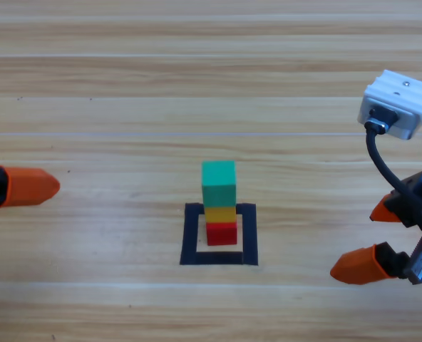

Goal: Stack the blocks in the rectangular block: red at the bottom, yellow in the middle, green on top

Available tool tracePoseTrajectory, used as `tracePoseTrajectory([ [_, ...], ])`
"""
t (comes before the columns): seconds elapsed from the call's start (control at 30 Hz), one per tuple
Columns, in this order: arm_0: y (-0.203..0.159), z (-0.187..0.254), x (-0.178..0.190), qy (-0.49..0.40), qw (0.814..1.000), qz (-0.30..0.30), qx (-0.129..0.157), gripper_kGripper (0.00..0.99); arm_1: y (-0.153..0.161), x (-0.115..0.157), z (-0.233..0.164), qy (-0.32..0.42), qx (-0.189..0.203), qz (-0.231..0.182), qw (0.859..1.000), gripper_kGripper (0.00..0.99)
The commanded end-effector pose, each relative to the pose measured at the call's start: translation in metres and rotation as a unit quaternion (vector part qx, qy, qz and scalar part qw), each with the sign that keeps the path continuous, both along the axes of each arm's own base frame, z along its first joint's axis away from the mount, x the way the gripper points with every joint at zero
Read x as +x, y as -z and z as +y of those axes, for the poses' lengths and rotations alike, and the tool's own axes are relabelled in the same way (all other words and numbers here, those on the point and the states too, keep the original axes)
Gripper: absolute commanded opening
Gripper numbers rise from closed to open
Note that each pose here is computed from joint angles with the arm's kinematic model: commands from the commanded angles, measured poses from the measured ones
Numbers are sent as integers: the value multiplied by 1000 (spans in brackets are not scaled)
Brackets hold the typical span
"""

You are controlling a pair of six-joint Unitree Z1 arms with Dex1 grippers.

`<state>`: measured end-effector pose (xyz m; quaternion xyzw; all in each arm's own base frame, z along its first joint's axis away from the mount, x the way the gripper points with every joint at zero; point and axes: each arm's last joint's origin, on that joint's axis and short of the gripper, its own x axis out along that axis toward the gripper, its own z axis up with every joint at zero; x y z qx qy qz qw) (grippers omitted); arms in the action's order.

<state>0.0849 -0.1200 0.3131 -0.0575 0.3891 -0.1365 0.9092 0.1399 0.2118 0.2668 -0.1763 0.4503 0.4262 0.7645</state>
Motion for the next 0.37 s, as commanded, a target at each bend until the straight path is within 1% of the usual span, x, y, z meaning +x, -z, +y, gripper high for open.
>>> tracePoseTrajectory([
  [0.03,7,1,-4,16,1000,2,5,990,-14,4,-5,10,13,-10,1000,990],
  [0.17,13,3,-5,18,1000,7,13,990,-37,4,1,3,22,-16,1000,990],
  [0.23,15,3,-5,19,1000,9,13,990,-49,-3,4,-10,28,-18,999,990],
  [0.37,16,4,-6,22,1000,12,13,990,-55,-10,2,-19,37,-24,999,990],
])
